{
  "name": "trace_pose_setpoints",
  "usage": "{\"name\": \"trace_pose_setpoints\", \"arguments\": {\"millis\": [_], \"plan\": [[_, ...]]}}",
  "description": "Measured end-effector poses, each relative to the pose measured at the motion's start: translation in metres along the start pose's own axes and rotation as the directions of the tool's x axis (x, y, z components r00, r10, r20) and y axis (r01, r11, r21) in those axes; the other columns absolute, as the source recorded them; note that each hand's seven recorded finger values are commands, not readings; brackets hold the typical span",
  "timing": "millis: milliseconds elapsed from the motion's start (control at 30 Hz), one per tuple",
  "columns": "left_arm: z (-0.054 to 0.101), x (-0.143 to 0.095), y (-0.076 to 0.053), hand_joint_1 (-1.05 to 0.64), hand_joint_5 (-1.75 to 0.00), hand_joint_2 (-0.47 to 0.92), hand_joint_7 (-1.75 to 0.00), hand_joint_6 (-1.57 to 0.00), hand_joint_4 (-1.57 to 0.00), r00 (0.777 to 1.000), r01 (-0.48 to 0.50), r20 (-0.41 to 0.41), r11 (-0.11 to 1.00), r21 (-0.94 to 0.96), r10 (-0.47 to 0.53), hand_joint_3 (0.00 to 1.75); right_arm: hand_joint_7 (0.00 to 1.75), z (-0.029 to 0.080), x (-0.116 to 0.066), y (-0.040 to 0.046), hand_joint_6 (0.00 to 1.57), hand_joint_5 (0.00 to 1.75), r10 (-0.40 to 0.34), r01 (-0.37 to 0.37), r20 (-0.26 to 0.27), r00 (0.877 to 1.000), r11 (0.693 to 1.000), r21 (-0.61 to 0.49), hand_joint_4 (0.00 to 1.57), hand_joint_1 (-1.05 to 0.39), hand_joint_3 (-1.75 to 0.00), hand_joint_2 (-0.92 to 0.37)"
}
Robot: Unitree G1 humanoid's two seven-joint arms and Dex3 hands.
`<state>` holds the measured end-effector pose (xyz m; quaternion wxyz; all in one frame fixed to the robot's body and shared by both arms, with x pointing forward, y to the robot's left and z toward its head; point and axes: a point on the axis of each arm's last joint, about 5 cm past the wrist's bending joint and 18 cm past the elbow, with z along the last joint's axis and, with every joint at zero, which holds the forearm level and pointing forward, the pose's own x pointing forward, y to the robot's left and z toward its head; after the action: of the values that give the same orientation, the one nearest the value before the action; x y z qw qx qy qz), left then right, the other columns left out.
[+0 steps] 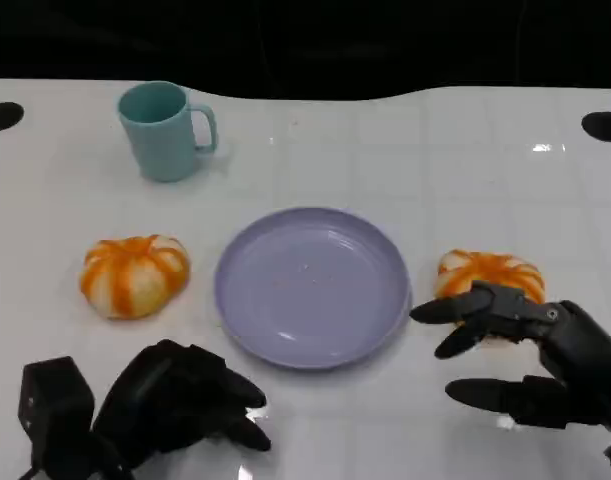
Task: Grasp the bread from the table and place it into the plate.
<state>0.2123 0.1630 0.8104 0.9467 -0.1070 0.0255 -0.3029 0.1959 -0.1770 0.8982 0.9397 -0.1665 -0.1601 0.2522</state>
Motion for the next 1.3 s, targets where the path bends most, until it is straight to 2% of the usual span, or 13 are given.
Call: {"name": "trace_pose_setpoints", "arguments": {"millis": [133,267,433,533,700,833,933,1167,1300], "plan": [[0.000,0.000,0.000,-1.05,-0.19,0.78,0.00,-1.55,-1.57,1.000,0.001,0.000,1.000,0.000,-0.001,0.00,0.14,0.005,0.004,-0.0070,0.36,0.75,-0.014,0.014,0.004,1.000,0.991,-0.135,0.16,-0.55,-0.07,-0.92],[0.000,0.000,0.000,-1.05,-0.20,0.79,-0.01,-1.56,-1.57,1.000,0.000,0.000,1.000,-0.001,0.000,0.00,0.05,0.008,0.005,-0.0163,0.34,0.59,-0.012,0.002,-0.027,1.000,0.947,-0.322,0.16,-0.61,-0.09,-0.92],[0.000,0.000,0.000,-1.05,-0.21,0.80,0.00,-1.56,-1.57,1.000,0.003,0.001,1.000,0.012,-0.003,0.01,0.02,0.011,0.010,-0.0207,0.30,0.50,-0.011,-0.024,-0.065,0.998,0.862,-0.507,0.15,-0.64,-0.09,-0.92],[0.000,-0.001,0.000,-1.05,-0.21,0.78,-0.01,-1.56,-1.57,1.000,-0.003,0.001,1.000,0.015,0.003,0.00,0.00,0.011,0.014,-0.0192,0.28,0.42,-0.014,-0.036,-0.082,0.997,0.818,-0.575,0.12,-0.63,-0.03,-0.90],[0.001,-0.001,0.000,-1.05,-0.21,0.78,0.00,-1.56,-1.57,1.000,-0.006,0.005,1.000,0.013,0.006,0.00,0.00,0.010,0.026,-0.0174,0.26,0.38,-0.009,-0.064,-0.098,0.995,0.705,-0.706,0.10,-0.66,-0.01,-0.90],[0.000,-0.001,0.000,-1.05,-0.22,0.78,0.00,-1.56,-1.57,1.000,-0.006,0.005,1.000,0.013,0.005,0.00,0.00,0.005,0.034,-0.0168,0.23,0.36,-0.020,-0.089,-0.133,0.991,0.647,-0.758,0.08,-0.68,0.00,-0.90],[0.000,-0.001,0.000,-1.05,-0.22,0.78,0.00,-1.56,-1.57,1.000,-0.005,0.004,1.000,0.013,0.005,0.00,0.00,0.000,0.038,-0.0160,0.22,0.36,-0.024,-0.123,-0.176,0.984,0.620,-0.775,0.08,-0.69,0.00,-0.90],[0.001,-0.001,-0.001,-1.05,-0.22,0.78,0.00,-1.56,-1.57,1.000,-0.003,0.009,1.000,0.017,0.003,0.00,0.00,-0.009,0.050,-0.0138,0.21,0.35,-0.023,-0.182,-0.237,0.971,0.574,-0.799,0.07,-0.70,0.00,-0.88],[0.000,-0.003,-0.001,-1.05,-0.22,0.79,0.00,-1.56,-1.57,1.000,-0.004,0.011,1.000,0.019,0.004,0.01,0.01,-0.015,0.055,-0.0128,0.21,0.34,-0.025,-0.224,-0.286,0.958,0.556,-0.801,0.08,-0.70,0.00,-0.88]]}}
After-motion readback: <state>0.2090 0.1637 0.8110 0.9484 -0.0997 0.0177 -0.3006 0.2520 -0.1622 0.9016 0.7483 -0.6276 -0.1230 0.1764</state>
